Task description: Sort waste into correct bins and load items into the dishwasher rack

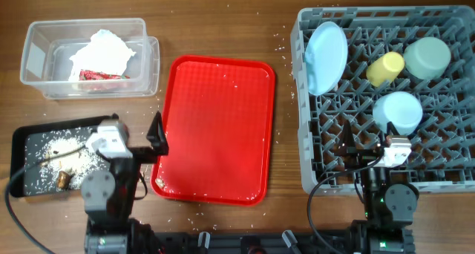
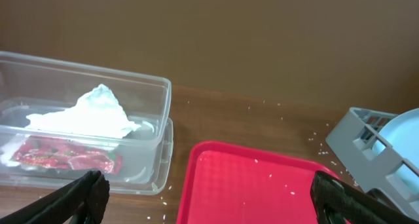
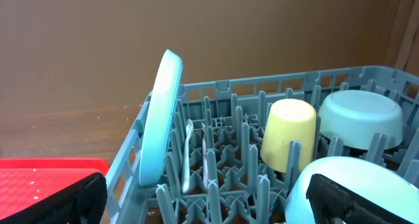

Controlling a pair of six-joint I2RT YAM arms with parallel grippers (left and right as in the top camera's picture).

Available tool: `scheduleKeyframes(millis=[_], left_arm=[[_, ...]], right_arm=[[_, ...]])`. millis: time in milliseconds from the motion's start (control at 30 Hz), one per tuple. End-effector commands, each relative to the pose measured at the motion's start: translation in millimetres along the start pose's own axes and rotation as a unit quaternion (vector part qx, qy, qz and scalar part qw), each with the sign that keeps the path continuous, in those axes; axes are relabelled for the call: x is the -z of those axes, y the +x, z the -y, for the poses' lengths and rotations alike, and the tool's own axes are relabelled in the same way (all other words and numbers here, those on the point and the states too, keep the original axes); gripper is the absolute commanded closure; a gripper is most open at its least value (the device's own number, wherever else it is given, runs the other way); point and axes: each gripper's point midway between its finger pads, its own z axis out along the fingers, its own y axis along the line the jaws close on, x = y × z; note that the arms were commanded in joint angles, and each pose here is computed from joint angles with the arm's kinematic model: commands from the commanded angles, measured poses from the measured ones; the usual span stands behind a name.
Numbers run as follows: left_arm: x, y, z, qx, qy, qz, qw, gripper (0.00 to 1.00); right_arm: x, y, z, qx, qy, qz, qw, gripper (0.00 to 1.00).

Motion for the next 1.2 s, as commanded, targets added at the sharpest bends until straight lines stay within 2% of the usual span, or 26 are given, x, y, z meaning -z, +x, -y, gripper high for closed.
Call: scheduleKeyframes(millis=[0, 200, 333, 433, 1167], left_arm=[[18, 29, -3, -0.012, 0.009, 0.035, 0.999, 0.0], [19, 34, -8, -0.003, 0.002, 0.078, 0.997, 0.0], [18, 39, -4, -0.002, 0.007, 0.071, 0.997, 0.0], [16, 55, -6, 0.002, 0.005, 0.038, 0.999, 0.0], [17, 53, -13, 0.004, -0.009, 0.042, 0.999, 0.0]], right_arm=[[0, -1, -3, 0.005, -0.007, 0.003, 1.0, 0.0], [0, -1, -3, 0.005, -0.007, 0.003, 1.0, 0.0], [0, -1, -3, 0.005, -0.007, 0.003, 1.0, 0.0], [0, -1, -3, 0.005, -0.007, 0.003, 1.0, 0.0], [0, -1, -3, 0.005, -0.007, 0.003, 1.0, 0.0]])
